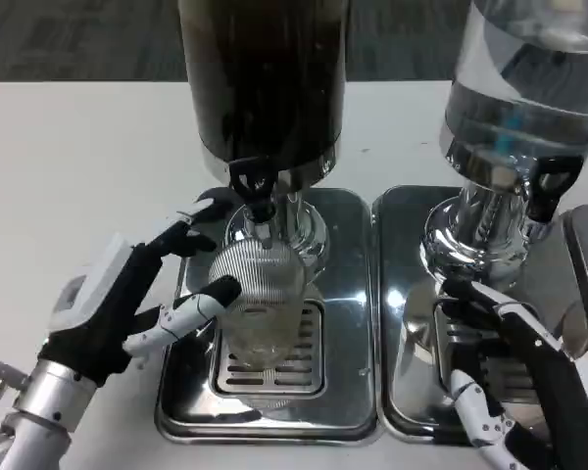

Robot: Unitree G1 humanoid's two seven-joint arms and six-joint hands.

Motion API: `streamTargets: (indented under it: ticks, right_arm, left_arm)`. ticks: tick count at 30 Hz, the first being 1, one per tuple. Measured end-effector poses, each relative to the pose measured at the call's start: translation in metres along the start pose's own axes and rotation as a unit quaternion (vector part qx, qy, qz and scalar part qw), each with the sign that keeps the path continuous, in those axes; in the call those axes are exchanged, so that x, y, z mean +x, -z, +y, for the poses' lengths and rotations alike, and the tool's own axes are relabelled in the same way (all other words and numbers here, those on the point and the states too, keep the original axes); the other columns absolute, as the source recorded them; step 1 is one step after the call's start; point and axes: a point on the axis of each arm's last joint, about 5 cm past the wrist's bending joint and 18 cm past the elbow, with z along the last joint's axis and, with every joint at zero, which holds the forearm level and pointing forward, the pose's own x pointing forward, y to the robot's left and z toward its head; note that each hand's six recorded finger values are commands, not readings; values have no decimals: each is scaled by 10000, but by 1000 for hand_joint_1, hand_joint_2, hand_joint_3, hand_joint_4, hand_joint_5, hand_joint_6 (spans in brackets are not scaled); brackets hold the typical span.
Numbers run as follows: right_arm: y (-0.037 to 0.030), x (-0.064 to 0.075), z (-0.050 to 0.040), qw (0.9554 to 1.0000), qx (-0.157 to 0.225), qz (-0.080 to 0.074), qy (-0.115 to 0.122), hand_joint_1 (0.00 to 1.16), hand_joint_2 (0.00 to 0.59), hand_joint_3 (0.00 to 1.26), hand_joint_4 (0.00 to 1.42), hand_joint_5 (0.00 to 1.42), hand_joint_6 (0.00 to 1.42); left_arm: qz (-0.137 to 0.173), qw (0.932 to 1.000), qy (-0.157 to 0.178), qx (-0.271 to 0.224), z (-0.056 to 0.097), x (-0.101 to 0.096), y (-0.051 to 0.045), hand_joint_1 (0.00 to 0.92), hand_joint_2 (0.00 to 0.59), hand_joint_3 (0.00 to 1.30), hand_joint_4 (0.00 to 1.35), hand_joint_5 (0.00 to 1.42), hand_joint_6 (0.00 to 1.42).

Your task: Grasp the cup under the faucet to collect the drink, then remove the cup.

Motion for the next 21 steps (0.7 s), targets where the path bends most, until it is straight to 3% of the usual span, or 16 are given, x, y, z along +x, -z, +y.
streamTargets:
  ticks: [10, 16, 21]
  right_arm:
    - [0, 2, -1, 10000, 26, 2, -8, 568, 512, 264, 309, 274, 362]
    - [-2, 9, -1, 10000, 33, -16, -11, 568, 512, 264, 309, 275, 363]
    - [-4, 15, 1, 10000, 41, -28, -4, 569, 512, 264, 309, 276, 352]
  left_arm:
    - [24, 9990, -455, 17, 162, -165, 22, 2, 87, 230, 212, 371, 431]
    - [-61, 9976, -684, -33, 284, -224, 8, 0, 126, 263, 229, 354, 431]
    - [-460, 9944, -915, -247, 429, -189, -64, 0, 107, 302, 287, 346, 369]
